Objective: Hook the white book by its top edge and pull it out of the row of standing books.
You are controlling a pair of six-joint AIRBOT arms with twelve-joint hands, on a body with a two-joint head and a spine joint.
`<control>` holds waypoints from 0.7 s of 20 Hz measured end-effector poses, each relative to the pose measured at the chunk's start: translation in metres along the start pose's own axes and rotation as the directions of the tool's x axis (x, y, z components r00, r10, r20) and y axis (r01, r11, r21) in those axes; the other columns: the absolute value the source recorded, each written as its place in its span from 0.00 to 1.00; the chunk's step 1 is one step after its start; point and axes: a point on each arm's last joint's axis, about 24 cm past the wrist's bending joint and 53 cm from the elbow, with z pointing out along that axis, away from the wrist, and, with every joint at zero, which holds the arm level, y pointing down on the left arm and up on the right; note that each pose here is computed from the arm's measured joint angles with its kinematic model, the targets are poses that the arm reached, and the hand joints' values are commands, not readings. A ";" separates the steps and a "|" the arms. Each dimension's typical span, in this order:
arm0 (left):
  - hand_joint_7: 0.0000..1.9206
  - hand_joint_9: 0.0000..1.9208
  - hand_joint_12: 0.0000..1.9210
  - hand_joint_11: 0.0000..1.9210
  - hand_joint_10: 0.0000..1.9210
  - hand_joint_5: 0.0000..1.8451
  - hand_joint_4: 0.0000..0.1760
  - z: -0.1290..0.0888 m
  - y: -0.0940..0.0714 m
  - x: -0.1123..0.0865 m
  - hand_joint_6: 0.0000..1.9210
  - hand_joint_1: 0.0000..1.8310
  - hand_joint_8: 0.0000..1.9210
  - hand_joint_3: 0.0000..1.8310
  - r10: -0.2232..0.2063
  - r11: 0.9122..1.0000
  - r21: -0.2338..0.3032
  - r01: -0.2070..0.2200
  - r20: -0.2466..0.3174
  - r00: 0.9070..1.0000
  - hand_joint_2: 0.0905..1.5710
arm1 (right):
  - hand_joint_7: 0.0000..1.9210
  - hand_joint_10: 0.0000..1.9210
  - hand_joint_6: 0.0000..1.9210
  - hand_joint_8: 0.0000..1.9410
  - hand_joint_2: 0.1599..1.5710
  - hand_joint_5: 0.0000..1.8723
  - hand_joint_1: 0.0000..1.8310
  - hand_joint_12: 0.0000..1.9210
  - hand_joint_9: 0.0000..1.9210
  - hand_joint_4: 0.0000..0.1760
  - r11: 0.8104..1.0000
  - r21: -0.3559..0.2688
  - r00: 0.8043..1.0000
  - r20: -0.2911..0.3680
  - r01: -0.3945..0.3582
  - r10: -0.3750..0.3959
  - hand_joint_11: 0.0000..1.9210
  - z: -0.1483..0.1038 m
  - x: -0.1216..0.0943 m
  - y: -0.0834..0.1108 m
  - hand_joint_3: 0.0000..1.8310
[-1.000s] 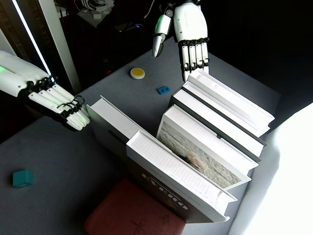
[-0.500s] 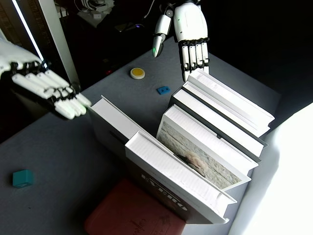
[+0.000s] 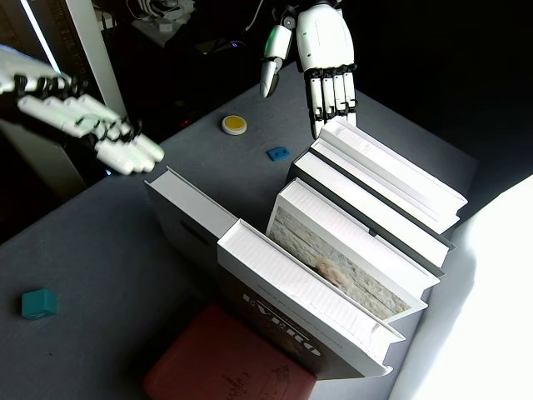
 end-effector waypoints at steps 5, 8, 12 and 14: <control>0.04 0.01 0.00 0.01 0.00 0.03 0.00 0.000 -0.002 0.002 0.00 0.00 0.00 0.00 0.001 1.000 0.004 -0.001 -0.004 1.000 0.78 | 0.09 0.00 0.00 0.00 0.81 0.09 0.02 0.10 0.06 0.00 0.985 -0.129 0.994 0.001 -0.111 0.112 0.00 0.022 -0.006 0.007 0.00; 0.03 0.01 0.00 0.01 0.00 0.03 0.00 0.000 -0.002 0.002 0.00 0.00 0.00 0.00 0.001 1.000 0.004 -0.001 -0.004 1.000 0.78 | 0.09 0.00 0.00 0.00 0.81 0.09 0.03 0.11 0.06 0.00 0.964 -0.177 0.980 -0.059 -0.198 0.191 0.00 0.037 -0.004 0.007 0.00; 0.03 0.01 0.00 0.01 0.00 0.03 0.00 0.000 -0.007 0.005 0.00 0.00 0.00 0.00 0.003 1.000 0.013 -0.003 -0.010 1.000 0.78 | 0.09 0.00 0.00 0.00 0.81 0.09 0.05 0.11 0.06 0.00 0.931 -0.199 0.950 -0.120 -0.307 0.288 0.00 0.055 -0.008 -0.003 0.00; 0.03 0.01 0.00 0.00 0.00 0.03 0.00 0.000 -0.010 0.007 0.00 0.00 0.00 0.00 0.002 1.000 0.020 -0.002 -0.012 1.000 0.78 | 0.08 0.00 0.00 0.00 0.81 0.08 0.05 0.08 0.05 0.00 0.909 -0.246 0.941 -0.135 -0.336 0.311 0.00 0.059 -0.013 -0.001 0.00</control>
